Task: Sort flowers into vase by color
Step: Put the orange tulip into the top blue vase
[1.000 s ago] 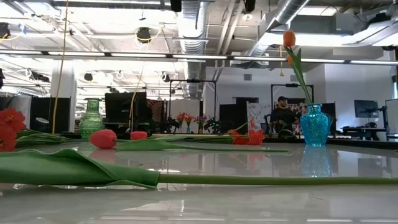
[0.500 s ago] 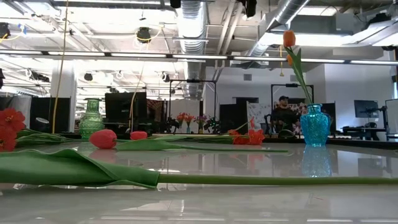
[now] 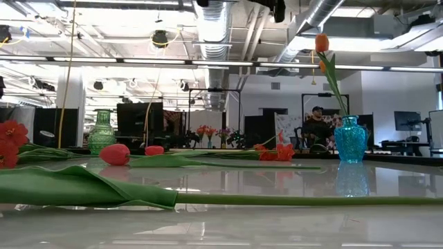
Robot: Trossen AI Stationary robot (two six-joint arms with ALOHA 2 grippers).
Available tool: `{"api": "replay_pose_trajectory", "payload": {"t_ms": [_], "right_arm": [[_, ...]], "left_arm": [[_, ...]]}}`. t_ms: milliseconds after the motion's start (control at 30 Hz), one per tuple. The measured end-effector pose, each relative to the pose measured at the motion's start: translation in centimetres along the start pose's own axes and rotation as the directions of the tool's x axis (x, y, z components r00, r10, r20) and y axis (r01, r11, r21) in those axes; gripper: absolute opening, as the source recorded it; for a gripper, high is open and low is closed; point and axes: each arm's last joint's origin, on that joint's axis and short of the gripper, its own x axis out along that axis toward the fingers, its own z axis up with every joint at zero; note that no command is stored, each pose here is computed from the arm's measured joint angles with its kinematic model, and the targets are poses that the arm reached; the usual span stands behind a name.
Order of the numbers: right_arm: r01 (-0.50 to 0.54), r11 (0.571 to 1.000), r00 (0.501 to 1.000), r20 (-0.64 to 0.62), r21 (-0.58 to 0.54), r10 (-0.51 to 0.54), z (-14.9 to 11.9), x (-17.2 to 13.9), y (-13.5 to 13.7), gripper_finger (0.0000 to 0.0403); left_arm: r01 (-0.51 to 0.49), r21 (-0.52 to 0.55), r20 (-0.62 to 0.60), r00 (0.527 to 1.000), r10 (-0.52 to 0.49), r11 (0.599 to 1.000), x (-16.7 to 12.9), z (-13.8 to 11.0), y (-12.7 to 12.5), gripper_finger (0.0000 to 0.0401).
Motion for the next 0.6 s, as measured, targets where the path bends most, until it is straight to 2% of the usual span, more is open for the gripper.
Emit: {"api": "replay_pose_trajectory", "payload": {"t_ms": [133,300,600], "right_arm": [[-0.005,1.0,1.0,-0.007,0.0,0.005,-0.06,0.0,0.01,0.024],[0.002,1.0,0.999,-0.037,0.005,-0.002,-0.35,-0.01,-0.07,0.0236],[0.01,0.999,0.999,-0.054,0.03,-0.008,-0.49,-0.05,-0.13,0.018]], "left_arm": [[0.003,-0.04,-0.039,0.999,-0.005,0.999,0.56,-0.92,0.47,0.0004],[-0.001,-0.038,-0.043,0.999,-0.001,0.999,0.7,-1.13,0.63,0.0004],[-0.007,-0.024,-0.055,0.998,0.006,1.0,0.69,-1.23,0.71,0.0004]]}}
